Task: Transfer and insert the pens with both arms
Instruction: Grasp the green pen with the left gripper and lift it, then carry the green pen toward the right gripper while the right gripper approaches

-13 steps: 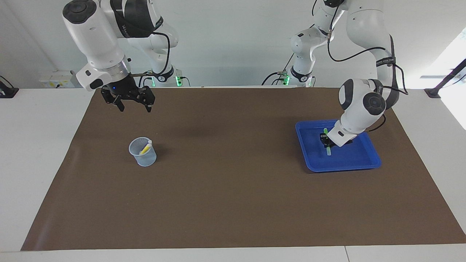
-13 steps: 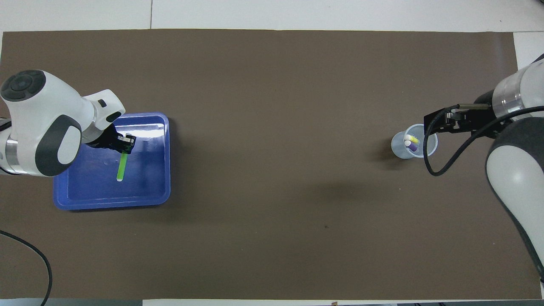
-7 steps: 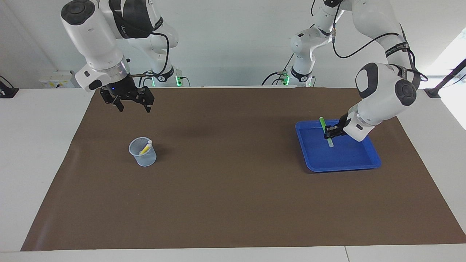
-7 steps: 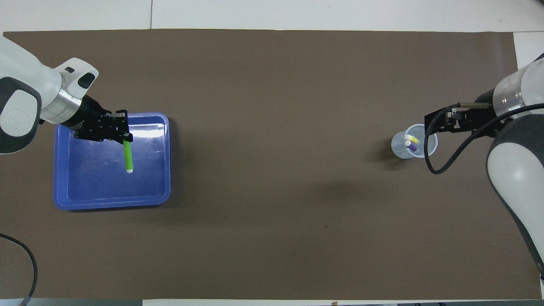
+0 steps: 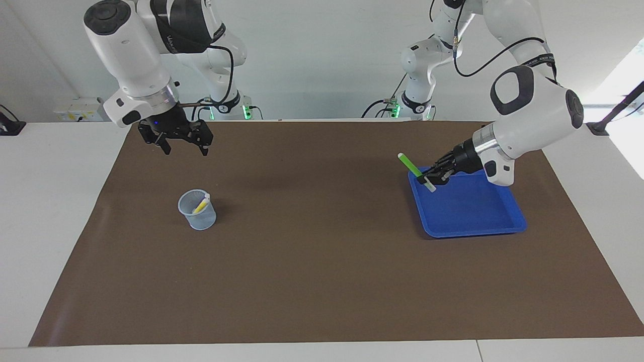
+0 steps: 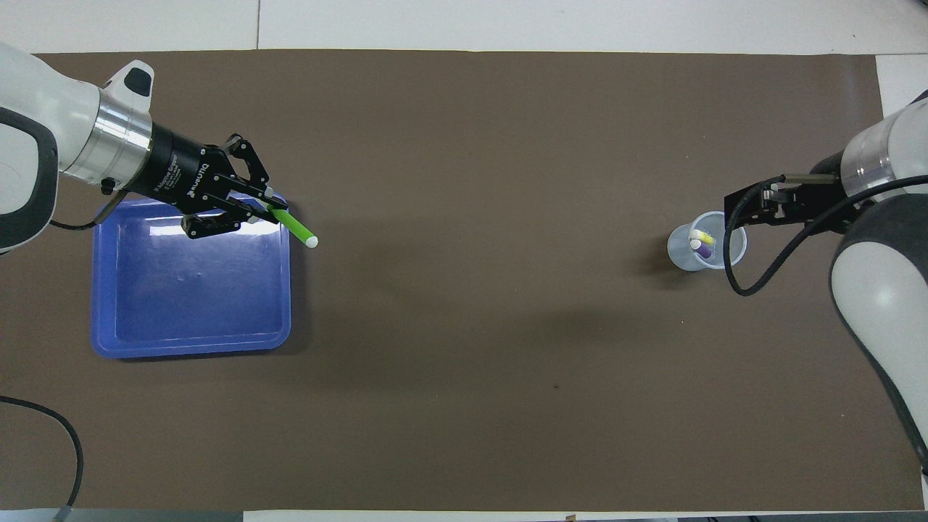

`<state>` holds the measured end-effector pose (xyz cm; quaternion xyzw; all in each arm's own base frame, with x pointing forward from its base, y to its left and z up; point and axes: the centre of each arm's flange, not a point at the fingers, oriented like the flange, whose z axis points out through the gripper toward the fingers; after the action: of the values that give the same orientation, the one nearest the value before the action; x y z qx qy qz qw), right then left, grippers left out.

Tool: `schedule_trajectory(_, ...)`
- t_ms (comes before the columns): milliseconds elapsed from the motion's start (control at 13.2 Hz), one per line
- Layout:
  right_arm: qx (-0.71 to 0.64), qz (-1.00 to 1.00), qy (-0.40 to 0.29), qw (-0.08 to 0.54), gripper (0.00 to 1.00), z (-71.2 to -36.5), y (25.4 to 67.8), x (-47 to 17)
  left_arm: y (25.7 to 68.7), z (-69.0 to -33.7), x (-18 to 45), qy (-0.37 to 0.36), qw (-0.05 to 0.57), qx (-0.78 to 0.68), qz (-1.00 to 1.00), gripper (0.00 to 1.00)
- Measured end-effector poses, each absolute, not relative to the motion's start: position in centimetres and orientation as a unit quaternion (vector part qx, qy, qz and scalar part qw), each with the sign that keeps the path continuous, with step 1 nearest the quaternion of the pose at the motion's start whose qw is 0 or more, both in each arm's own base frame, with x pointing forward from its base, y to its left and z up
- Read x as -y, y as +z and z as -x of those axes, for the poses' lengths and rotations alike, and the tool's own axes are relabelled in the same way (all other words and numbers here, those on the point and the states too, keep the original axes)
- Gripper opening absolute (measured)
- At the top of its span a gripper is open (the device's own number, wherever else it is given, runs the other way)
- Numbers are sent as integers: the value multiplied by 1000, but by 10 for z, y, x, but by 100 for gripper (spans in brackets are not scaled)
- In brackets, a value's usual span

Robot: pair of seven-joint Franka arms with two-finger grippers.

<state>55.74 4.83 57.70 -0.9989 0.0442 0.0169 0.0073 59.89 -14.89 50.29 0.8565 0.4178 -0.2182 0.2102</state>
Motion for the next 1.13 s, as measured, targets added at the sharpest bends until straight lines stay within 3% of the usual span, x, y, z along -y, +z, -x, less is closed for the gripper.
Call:
schedule_trajectory(681,-28,1000,-3,10,100,-559,584,-71,498,-560,251,-378,281,-561,-680,16)
schedule_trajectory(1134,-67,996,-10,52,100,-549,601,-140,475,-497,337,-389,323,-613,-607,16)
